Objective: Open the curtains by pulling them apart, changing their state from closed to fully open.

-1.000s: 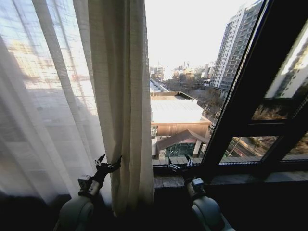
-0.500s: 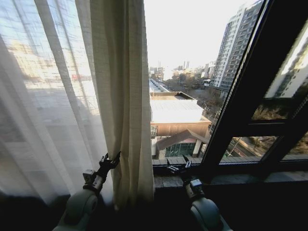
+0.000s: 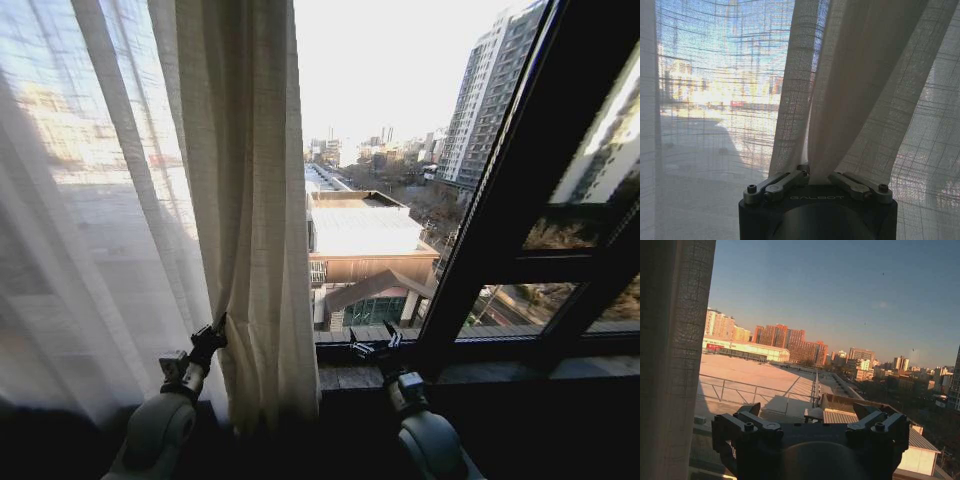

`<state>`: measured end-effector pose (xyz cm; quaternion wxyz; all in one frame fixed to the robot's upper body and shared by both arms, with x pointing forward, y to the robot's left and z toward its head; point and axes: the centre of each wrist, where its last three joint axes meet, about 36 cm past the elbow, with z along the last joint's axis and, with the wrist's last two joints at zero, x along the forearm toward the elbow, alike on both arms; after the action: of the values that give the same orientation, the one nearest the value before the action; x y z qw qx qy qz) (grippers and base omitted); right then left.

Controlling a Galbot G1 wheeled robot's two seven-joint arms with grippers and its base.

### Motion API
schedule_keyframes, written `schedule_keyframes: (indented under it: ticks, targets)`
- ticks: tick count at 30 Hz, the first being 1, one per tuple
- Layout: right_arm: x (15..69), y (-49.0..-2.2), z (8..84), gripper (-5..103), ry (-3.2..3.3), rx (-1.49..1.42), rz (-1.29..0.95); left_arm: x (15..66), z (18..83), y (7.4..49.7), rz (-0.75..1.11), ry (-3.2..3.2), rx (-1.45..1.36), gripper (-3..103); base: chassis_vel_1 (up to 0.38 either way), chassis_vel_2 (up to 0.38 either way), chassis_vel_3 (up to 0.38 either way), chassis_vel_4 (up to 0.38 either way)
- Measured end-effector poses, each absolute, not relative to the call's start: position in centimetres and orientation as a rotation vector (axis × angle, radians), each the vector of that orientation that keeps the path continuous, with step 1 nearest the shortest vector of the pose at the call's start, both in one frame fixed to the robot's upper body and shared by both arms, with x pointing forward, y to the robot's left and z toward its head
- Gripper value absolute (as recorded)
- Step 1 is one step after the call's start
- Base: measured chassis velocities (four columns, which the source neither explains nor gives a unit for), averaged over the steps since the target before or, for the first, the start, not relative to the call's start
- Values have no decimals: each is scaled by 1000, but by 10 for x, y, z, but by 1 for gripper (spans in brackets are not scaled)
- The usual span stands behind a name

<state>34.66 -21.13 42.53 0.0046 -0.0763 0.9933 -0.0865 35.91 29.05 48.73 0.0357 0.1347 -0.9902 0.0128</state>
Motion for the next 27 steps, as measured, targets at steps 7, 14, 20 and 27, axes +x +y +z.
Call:
schedule_keyframes:
  ticks: [7,14,20,27]
  targets:
    - [347,-206,425,100,3106,-267,-262,337,499,368,-59,-2973,1074,0,0,0,0,0]
    - [346,-204,425,100,3105,-288,-257,307,503,427,-159,-2829,1417,-1,0,0,0,0]
    - [347,-207,429,100,3097,-282,-239,292,511,376,-123,-2941,1054,15,0,0,0,0]
    - [349,-217,426,100,3097,-238,-222,267,516,319,-39,-2976,621,47,0,0,0,0]
